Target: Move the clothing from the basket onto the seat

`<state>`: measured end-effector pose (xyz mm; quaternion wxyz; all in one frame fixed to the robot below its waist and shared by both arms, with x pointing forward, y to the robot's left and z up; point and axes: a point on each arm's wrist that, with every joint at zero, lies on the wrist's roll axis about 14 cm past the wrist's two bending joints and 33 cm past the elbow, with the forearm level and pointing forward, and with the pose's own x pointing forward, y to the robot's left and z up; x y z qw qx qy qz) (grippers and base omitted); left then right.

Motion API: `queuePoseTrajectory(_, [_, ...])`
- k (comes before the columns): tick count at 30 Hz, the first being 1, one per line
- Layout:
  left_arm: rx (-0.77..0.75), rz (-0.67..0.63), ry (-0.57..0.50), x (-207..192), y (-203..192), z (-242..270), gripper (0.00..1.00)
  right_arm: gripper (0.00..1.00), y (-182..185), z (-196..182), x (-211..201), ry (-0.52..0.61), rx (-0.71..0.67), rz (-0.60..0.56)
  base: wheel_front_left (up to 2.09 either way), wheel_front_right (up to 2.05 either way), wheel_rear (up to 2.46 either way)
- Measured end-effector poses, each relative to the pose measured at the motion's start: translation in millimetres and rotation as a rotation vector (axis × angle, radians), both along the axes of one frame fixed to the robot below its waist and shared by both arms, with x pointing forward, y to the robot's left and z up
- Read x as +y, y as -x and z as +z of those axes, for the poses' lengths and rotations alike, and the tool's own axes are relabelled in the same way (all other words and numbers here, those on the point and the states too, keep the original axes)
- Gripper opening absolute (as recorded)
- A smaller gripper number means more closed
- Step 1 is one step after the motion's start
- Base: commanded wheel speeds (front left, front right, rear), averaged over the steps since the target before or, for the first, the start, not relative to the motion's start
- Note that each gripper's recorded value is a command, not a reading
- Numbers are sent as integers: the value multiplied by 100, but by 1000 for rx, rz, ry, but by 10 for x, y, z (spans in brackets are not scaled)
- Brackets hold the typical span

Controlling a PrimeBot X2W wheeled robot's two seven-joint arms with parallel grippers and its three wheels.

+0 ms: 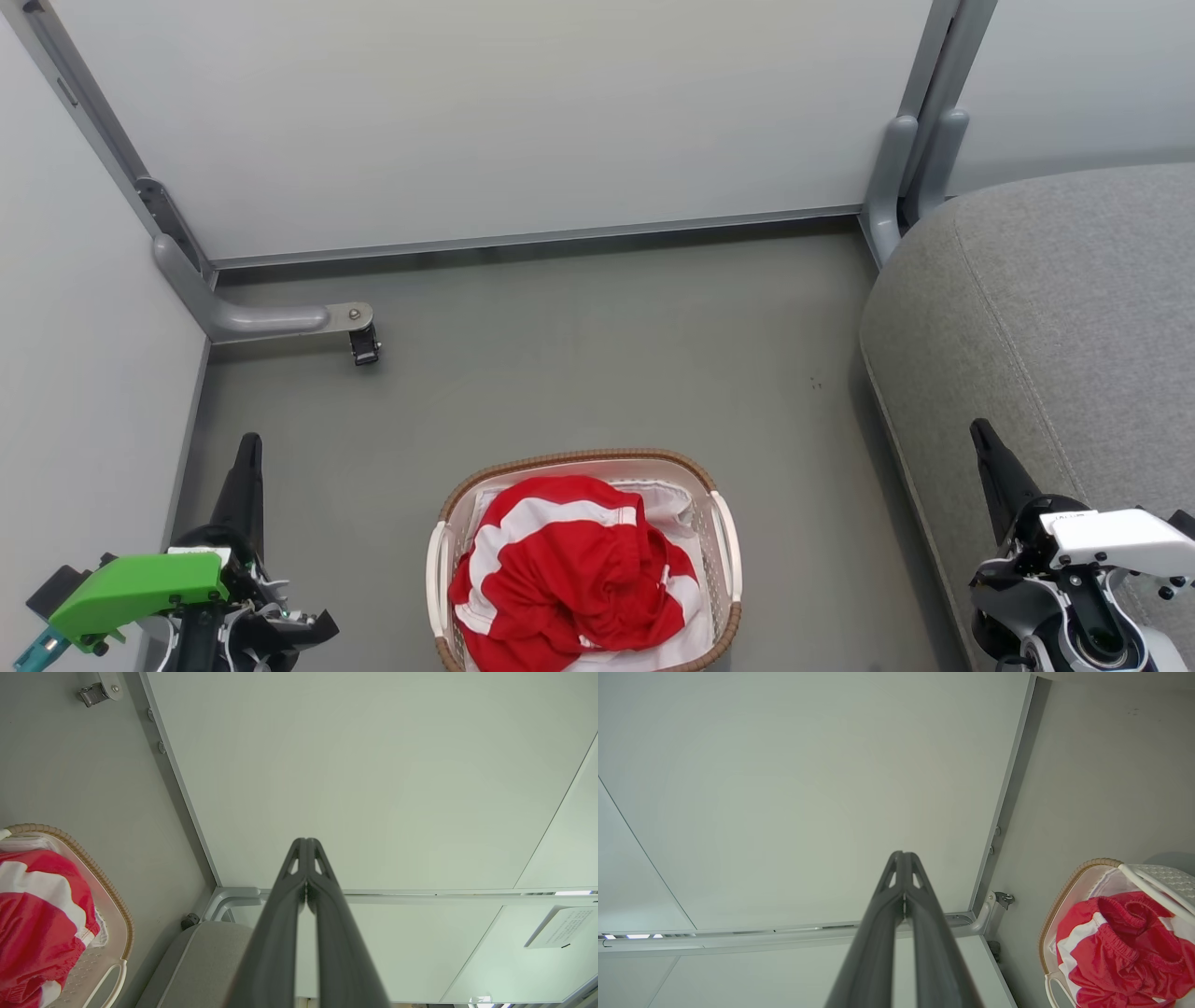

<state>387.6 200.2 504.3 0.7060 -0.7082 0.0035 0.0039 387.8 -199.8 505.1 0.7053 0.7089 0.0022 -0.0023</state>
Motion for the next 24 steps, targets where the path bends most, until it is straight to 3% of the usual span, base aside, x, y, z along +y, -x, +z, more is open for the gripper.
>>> queuePoseTrajectory(24, [0, 0, 0, 0, 0, 0, 0, 0, 0, 0, 0, 0, 0, 0, 0, 0, 0])
